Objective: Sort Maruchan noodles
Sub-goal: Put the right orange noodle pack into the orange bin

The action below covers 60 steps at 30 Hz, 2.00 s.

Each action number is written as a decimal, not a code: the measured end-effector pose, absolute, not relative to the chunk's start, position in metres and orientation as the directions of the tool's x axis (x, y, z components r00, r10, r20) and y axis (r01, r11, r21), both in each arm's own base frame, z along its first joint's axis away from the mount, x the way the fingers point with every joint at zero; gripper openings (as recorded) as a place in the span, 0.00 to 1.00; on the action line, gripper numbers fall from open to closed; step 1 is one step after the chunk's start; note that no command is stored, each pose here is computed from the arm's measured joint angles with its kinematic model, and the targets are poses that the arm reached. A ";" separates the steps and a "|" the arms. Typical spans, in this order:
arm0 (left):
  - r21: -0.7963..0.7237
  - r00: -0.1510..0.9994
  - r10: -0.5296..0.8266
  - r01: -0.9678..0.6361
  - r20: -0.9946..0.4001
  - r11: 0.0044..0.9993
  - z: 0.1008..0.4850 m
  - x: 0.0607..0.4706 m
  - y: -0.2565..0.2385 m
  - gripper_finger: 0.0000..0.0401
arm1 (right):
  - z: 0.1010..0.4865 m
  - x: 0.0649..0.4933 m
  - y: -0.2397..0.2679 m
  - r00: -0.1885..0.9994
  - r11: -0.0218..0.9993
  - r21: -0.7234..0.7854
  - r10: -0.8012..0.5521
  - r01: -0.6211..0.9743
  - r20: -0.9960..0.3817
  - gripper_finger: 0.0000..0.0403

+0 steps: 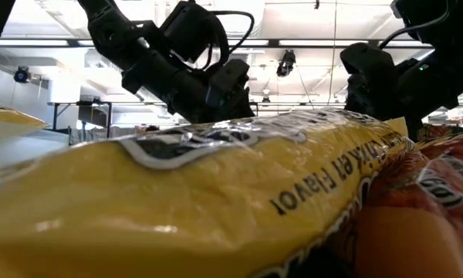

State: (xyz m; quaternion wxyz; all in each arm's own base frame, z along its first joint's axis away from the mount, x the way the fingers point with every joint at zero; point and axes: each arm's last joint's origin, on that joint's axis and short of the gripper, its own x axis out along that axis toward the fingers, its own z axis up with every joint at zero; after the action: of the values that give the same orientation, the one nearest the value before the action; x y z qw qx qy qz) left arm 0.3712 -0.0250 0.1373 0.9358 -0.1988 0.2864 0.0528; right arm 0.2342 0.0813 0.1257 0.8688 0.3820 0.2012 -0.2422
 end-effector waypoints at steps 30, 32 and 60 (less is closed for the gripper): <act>-0.318 0.853 -0.031 -0.161 -0.521 0.934 0.171 0.361 -0.025 0.54 | 0.216 0.220 0.024 0.733 0.684 0.339 -0.433 0.646 -0.524 0.33; -0.311 0.853 -0.025 -0.163 -0.522 0.936 0.169 0.361 -0.025 0.54 | 0.214 0.220 0.024 0.730 0.684 0.339 -0.425 0.646 -0.535 0.33; -0.058 0.880 0.123 -0.168 -0.459 0.984 0.145 0.396 -0.018 0.54 | 0.132 0.244 0.035 0.572 0.613 0.304 -0.303 0.729 -0.762 0.37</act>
State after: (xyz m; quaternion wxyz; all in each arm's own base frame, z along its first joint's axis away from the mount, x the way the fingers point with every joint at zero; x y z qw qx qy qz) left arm 0.3963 -0.0178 0.1452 0.9684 -0.0482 0.2330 0.0751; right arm 0.2437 0.0347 0.1324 0.8302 0.3112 0.3426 -0.3106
